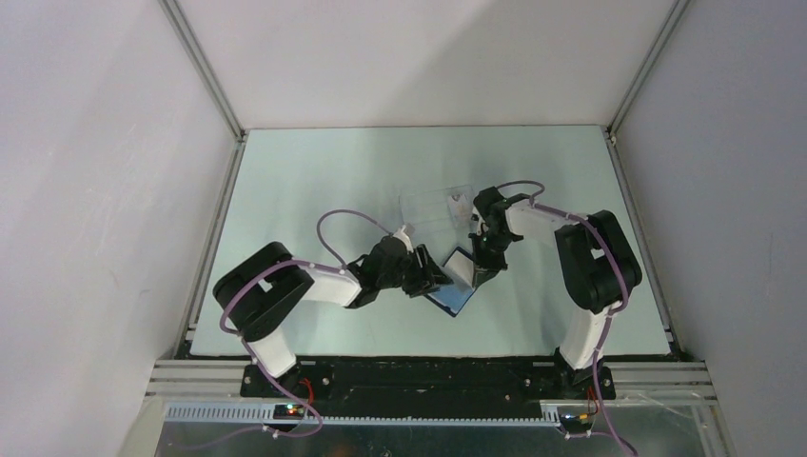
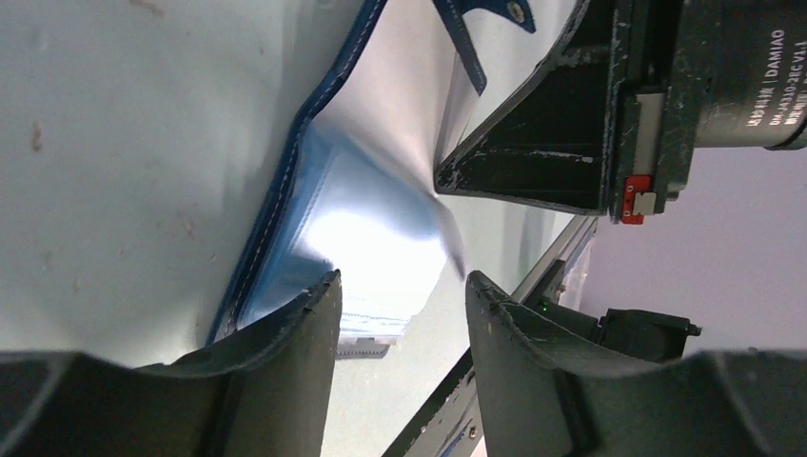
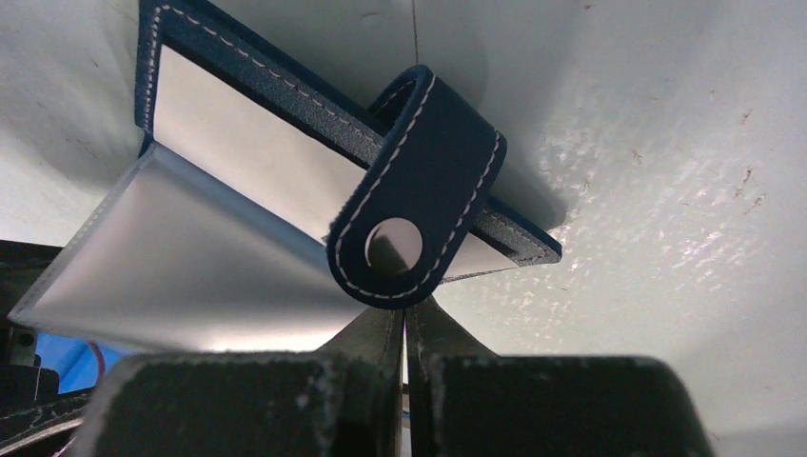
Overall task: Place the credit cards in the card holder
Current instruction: Open the card holder at the center of the board.
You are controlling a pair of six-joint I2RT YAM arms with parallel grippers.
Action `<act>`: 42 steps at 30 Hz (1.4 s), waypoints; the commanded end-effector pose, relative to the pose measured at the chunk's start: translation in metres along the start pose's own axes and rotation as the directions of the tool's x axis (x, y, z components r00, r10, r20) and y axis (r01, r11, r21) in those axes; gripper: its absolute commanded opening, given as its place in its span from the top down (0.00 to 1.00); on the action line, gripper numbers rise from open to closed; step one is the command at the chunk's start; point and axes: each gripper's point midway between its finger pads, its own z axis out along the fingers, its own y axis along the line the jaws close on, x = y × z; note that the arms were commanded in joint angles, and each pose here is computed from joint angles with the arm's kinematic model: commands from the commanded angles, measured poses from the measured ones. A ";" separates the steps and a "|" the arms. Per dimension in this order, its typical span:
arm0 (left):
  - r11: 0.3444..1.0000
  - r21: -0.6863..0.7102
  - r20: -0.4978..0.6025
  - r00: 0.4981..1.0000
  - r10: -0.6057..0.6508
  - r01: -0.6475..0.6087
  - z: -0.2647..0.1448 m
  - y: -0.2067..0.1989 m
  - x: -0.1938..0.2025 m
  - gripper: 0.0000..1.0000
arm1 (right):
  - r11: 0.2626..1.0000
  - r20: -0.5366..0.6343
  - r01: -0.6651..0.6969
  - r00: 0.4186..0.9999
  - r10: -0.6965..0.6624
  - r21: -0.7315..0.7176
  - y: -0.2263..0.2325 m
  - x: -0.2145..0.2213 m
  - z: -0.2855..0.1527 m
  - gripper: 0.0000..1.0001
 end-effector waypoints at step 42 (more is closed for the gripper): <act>0.991 0.075 0.011 0.993 -0.116 0.115 0.065 -0.019 -0.033 0.35 | 0.990 0.055 -0.008 0.998 0.016 -0.142 0.010 -0.015 -0.025 0.95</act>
